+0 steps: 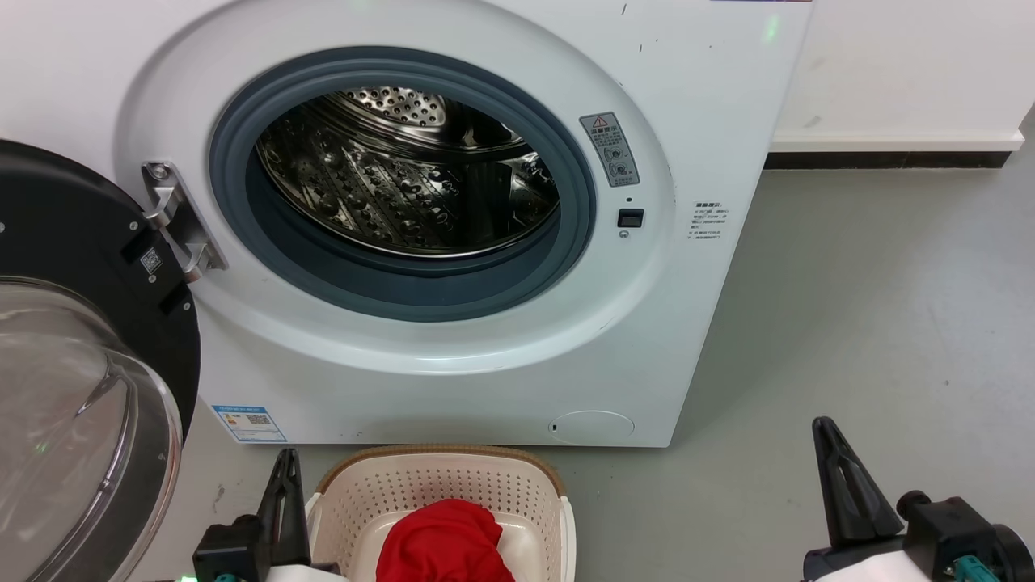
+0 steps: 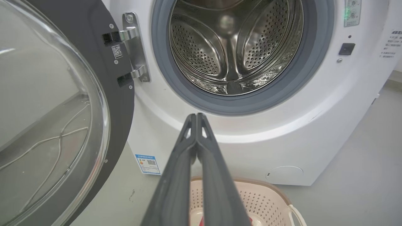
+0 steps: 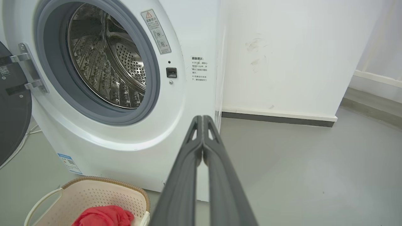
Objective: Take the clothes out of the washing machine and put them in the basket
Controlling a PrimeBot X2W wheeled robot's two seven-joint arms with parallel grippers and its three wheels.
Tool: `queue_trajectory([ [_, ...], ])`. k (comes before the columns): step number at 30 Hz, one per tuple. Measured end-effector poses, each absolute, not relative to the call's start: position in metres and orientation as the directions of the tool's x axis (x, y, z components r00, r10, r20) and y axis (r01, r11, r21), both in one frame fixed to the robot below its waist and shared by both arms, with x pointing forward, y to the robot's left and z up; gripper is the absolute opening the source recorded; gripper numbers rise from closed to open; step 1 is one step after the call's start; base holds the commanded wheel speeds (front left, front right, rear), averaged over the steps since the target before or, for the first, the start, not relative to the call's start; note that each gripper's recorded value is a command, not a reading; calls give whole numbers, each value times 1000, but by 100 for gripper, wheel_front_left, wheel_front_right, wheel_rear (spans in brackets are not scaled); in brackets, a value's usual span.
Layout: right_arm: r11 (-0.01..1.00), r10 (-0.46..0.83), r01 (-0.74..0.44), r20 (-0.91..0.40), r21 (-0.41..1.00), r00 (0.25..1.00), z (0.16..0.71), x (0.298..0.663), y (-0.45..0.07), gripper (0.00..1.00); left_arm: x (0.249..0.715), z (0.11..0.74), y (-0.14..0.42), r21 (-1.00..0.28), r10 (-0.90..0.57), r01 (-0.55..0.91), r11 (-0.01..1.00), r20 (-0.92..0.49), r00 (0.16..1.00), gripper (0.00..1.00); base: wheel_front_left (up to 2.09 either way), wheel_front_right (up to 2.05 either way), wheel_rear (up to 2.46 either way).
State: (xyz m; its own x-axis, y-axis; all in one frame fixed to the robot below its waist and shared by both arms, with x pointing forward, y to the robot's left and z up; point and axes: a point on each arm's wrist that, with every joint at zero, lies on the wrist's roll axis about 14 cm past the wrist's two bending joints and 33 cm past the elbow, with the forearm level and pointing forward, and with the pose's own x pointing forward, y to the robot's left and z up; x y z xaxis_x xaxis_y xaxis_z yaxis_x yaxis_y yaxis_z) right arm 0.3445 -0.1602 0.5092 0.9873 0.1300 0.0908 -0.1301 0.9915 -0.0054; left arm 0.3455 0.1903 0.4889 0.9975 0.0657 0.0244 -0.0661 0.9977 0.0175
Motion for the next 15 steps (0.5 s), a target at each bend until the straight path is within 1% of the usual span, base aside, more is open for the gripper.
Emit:
queue_trajectory([
  [5,989,104,-111,76,100,992,505,345,-164,0,345,480,195,-77,88,-89,993,-23,996,0,0,0,0],
  [15,952,61,-74,52,297,997,501,349,-172,0,349,477,199,-275,103,-116,954,-61,993,0,0,0,0],
])
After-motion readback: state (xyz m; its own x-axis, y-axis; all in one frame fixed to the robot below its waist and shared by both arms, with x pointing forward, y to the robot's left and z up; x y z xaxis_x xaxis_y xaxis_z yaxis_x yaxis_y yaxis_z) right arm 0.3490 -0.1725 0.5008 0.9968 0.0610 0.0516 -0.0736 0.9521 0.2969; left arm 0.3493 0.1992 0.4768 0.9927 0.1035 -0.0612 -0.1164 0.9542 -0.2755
